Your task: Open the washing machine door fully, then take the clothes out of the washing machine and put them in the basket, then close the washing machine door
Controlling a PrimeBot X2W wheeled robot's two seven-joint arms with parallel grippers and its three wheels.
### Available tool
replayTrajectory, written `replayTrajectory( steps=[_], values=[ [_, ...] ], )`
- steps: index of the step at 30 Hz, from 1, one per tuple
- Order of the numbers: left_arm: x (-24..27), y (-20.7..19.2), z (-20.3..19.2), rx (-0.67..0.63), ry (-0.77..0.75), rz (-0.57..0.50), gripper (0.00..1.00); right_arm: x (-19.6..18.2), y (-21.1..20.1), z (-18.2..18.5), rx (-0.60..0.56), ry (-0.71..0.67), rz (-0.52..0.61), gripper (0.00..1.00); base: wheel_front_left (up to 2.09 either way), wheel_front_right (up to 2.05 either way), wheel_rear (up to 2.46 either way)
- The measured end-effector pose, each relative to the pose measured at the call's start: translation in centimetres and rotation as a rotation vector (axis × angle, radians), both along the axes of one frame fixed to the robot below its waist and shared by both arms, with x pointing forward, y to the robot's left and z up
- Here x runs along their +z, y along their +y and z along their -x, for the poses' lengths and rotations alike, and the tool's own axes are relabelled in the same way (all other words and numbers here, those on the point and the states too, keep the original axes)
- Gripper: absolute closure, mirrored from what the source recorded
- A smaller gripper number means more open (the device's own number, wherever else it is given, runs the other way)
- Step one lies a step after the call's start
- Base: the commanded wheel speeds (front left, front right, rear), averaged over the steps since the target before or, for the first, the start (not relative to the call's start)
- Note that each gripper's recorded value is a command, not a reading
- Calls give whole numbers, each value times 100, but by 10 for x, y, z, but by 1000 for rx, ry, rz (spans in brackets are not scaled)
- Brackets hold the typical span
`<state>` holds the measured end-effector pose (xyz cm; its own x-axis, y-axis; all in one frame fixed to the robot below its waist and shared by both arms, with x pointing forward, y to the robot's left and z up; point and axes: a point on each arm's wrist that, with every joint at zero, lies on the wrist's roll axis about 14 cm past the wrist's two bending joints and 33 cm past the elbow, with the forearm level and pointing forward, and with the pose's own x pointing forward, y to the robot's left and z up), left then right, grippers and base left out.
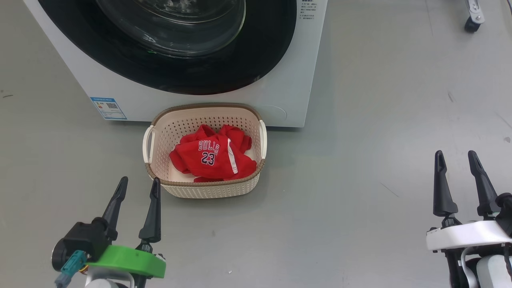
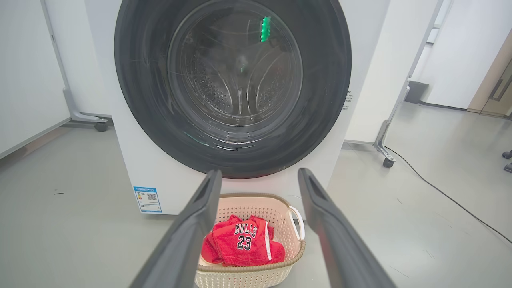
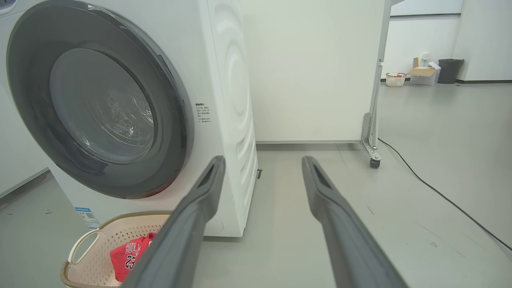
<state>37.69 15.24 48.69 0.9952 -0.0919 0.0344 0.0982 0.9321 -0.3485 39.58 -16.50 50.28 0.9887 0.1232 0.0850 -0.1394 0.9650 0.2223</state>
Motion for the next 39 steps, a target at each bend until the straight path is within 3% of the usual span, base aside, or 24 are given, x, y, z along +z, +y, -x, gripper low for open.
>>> replayTrajectory(
  steps=[6,7,13,21,39],
  values=[
    [1,-2,1,-9,-2,-2,0,1,1,0,5,-4,5,0,0,0,0],
    [0,-3,1,-9,0,4,100,0,2,0,5,-1,4,100,0,0,0],
    [-21,-7,8,-13,68,16,100,-26,8,10,1,86,-23,100,0,0,0],
    [-22,-8,12,-4,77,79,100,-27,8,13,-8,93,-84,100,0,0,0],
    [-18,2,10,48,109,325,100,-28,-7,18,-77,150,-347,100,0,0,0]
  ],
)
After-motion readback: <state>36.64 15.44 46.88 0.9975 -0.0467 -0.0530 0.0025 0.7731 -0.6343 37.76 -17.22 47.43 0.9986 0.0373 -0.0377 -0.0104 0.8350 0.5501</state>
